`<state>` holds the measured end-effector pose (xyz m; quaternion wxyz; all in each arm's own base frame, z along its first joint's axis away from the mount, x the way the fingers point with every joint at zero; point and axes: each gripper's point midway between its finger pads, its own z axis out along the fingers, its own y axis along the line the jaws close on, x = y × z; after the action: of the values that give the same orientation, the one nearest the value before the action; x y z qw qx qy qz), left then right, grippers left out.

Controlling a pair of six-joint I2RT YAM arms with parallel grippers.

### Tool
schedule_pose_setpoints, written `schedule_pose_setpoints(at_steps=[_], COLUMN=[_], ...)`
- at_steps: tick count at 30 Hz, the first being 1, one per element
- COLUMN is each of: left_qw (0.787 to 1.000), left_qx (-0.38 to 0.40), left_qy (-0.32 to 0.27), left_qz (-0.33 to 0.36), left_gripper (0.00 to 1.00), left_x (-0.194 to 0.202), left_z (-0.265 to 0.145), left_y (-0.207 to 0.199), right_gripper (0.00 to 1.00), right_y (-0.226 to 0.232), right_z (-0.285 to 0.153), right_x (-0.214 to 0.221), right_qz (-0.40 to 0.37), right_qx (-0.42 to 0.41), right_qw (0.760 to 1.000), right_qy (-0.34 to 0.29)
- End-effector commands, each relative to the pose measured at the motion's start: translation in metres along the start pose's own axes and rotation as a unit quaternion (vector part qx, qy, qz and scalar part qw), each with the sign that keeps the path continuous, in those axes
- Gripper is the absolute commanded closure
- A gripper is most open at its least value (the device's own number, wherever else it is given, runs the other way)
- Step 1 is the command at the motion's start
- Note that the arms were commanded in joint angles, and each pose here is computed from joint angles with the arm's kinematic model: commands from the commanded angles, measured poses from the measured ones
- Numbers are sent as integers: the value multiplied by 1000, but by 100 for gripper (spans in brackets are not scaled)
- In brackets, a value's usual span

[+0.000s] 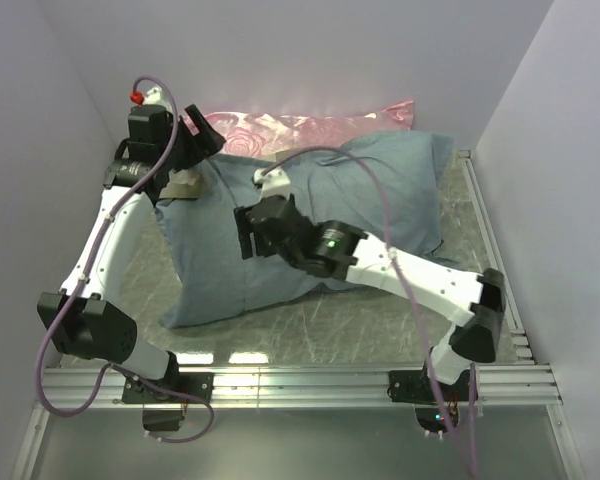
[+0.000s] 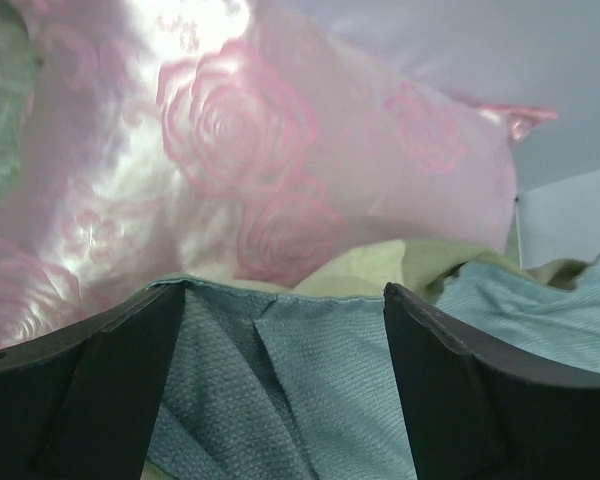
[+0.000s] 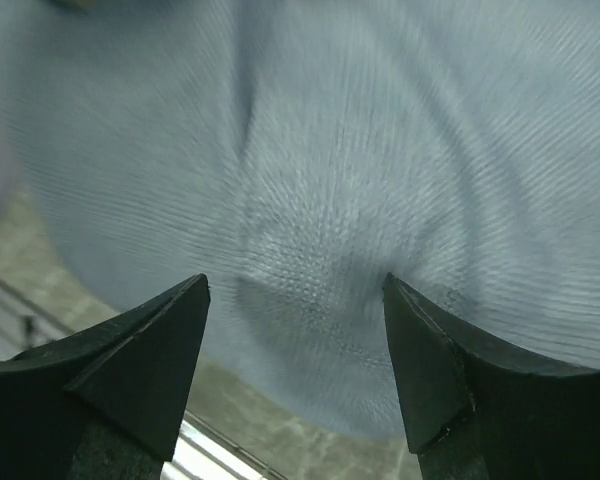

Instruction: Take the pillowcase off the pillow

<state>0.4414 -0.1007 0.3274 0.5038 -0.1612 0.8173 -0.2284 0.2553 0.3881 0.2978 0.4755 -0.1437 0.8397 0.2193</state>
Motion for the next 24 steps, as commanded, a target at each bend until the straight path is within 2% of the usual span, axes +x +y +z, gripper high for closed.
schedule_pose_setpoints(at_steps=[1,4,8,12,14,19,22,24], left_qw=[997,997,995,989,988,995,999,999], left_qx=[12,3,1,-45,-52,7,7,23], left_qy=[-69,-73,-96,-138,-140,-96,-46,-35], left_qz=[27,34,34,39,42,13,3,-5], left_gripper=[13,13,12,11,10,15,15,16], left_x=[-54,-60,-66,-78,-78,-28,24,43], left_z=[-25,-35,-68,-97,-109,-118,-112,-115], left_y=[-18,-18,-20,-5,-3,-5,15,16], right_gripper=[23,23,25,33,37,43,46,49], right_y=[-8,-8,-10,-20,-19,-28,-26,-24], right_z=[24,36,47,61,62,59,56,54], right_x=[32,46,35,21,14,-10,-16,-17], right_qz=[1,-2,-6,12,27,47,48,53], right_qx=[51,62,74,75,58,42,36,30], right_qw=[999,998,997,997,998,998,998,998], right_qy=[8,20,14,14,16,0,-2,-1])
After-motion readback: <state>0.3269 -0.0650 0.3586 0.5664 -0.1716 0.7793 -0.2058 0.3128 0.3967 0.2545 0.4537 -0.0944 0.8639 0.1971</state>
